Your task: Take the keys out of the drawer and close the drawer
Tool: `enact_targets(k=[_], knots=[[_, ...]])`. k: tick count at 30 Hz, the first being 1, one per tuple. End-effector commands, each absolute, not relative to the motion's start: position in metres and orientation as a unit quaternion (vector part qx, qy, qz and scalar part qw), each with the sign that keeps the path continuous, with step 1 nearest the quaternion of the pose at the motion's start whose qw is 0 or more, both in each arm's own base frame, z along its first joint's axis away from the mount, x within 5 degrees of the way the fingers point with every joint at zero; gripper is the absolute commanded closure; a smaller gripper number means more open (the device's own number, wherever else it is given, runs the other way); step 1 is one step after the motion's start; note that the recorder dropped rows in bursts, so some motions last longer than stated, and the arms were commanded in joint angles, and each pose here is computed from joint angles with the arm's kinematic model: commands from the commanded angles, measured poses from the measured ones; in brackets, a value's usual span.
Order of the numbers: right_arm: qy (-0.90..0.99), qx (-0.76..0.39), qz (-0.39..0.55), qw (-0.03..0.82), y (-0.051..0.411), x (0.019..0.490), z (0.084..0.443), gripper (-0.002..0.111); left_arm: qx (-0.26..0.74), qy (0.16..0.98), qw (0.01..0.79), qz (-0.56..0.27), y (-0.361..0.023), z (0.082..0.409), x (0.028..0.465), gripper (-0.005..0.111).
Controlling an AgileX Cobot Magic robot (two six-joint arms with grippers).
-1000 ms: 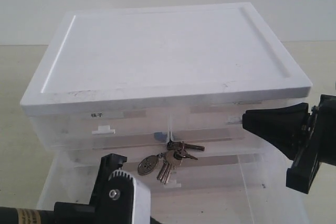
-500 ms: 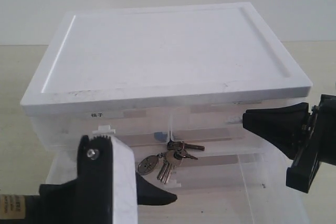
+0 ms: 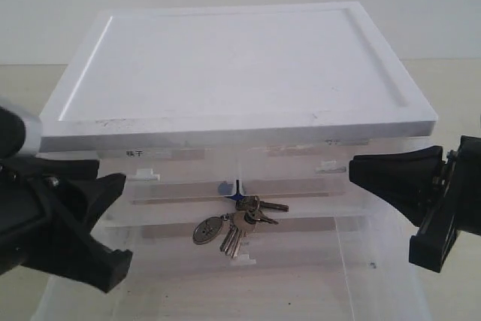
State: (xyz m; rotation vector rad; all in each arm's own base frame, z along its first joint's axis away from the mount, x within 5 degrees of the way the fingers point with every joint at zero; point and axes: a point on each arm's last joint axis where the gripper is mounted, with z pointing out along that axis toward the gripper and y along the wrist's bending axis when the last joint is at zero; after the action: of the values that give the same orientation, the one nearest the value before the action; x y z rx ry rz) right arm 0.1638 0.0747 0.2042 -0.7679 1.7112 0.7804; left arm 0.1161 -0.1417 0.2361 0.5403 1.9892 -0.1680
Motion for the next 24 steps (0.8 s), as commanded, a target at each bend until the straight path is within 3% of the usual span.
enact_targets(k=[1,5,9,13,17,23,24], knots=[[0.716,-0.311,0.329,0.531,0.074,0.165,0.205,0.108,0.222,0.838,0.482,-0.125,-0.139,0.227,0.106,0.078],[0.716,-0.312,0.329,0.530,0.074,0.165,0.205,0.108,0.310,0.811,0.447,-0.217,-0.152,0.229,0.089,0.078],[0.716,-0.314,0.328,0.529,0.074,0.165,0.205,0.108,0.308,0.800,0.449,-0.250,-0.149,0.236,0.084,0.078],[0.717,-0.314,0.329,0.528,0.074,0.165,0.205,0.108,0.279,0.807,0.466,-0.232,-0.134,0.232,0.085,0.082],[0.717,-0.314,0.329,0.528,0.074,0.165,0.205,0.108,0.260,0.809,0.502,-0.161,-0.116,0.230,0.092,0.082],[0.717,-0.314,0.329,0.528,0.074,0.165,0.205,0.108,0.278,0.804,0.493,-0.184,-0.120,0.230,0.089,0.082],[0.712,-0.317,0.335,0.529,0.075,0.164,0.206,0.108,0.326,0.786,0.488,-0.194,-0.125,0.230,0.084,0.082]])
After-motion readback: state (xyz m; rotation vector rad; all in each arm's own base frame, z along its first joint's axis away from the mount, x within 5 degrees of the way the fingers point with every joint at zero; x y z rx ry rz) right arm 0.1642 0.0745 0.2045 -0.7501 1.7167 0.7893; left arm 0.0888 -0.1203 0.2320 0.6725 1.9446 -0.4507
